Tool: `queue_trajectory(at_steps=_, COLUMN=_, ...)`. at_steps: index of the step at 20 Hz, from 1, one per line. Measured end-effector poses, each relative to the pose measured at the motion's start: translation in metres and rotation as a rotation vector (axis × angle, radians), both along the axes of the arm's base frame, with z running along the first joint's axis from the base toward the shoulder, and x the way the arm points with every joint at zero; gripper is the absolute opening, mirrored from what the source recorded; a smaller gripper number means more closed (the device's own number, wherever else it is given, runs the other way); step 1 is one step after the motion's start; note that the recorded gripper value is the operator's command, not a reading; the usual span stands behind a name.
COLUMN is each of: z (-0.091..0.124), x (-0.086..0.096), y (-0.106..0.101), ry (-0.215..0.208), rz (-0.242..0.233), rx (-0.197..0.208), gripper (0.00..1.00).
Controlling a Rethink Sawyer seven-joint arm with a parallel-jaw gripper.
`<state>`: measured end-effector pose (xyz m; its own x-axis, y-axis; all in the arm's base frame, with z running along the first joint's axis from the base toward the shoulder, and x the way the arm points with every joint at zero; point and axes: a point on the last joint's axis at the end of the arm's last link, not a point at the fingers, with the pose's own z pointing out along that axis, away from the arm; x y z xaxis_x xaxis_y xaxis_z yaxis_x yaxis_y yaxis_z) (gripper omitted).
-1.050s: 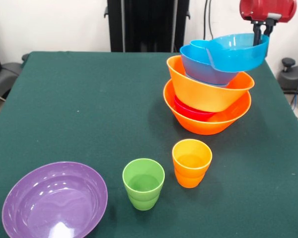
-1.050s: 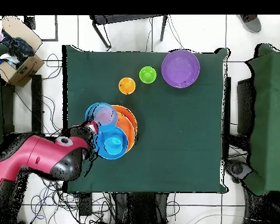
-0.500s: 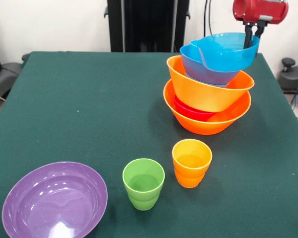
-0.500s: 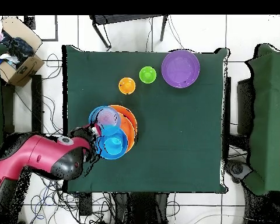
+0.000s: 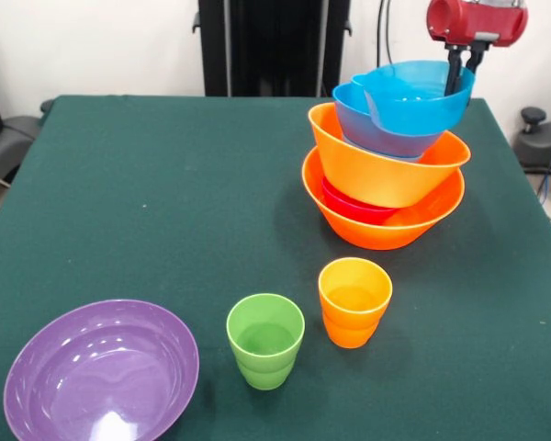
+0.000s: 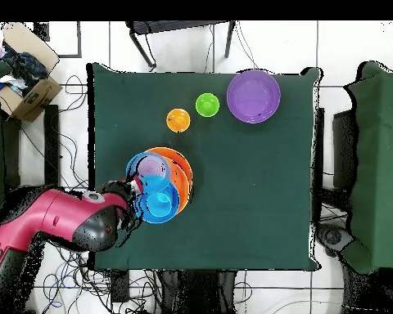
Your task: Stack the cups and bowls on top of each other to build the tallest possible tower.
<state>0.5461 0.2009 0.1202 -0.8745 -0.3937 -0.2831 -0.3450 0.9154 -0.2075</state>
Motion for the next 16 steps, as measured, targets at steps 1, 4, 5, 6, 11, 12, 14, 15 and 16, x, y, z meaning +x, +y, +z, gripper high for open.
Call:
queue_trajectory(at_steps=1, z=-0.0007, x=-0.0002, y=-0.0002, ry=0.001, rz=0.000, rx=-0.001, gripper=0.00)
queue_trajectory(at_steps=4, z=-0.0023, x=-0.0006, y=-0.0008, ry=0.003, rz=0.000, rx=-0.004, gripper=0.00)
queue_trajectory(at_steps=5, z=-0.0024, x=-0.0006, y=-0.0008, ry=0.003, rz=0.000, rx=-0.004, gripper=0.00)
queue_trajectory(at_steps=6, z=-0.0024, x=-0.0007, y=-0.0008, ry=0.003, rz=0.000, rx=-0.004, gripper=0.00)
queue_trajectory(at_steps=11, z=-0.0027, x=-0.0007, y=-0.0006, ry=0.003, rz=-0.001, rx=-0.003, gripper=0.00)
queue_trajectory(at_steps=12, z=-0.0028, x=-0.0006, y=-0.0006, ry=0.001, rz=-0.001, rx=-0.002, gripper=0.00)
queue_trajectory(at_steps=14, z=-0.0028, x=-0.0002, y=-0.0005, ry=-0.002, rz=-0.002, rx=-0.002, gripper=0.00)
queue_trajectory(at_steps=15, z=-0.0027, x=-0.0001, y=-0.0005, ry=-0.004, rz=-0.002, rx=-0.002, gripper=0.00)
queue_trajectory(at_steps=16, z=-0.0024, x=0.0002, y=-0.0004, ry=-0.005, rz=-0.003, rx=-0.001, gripper=0.00)
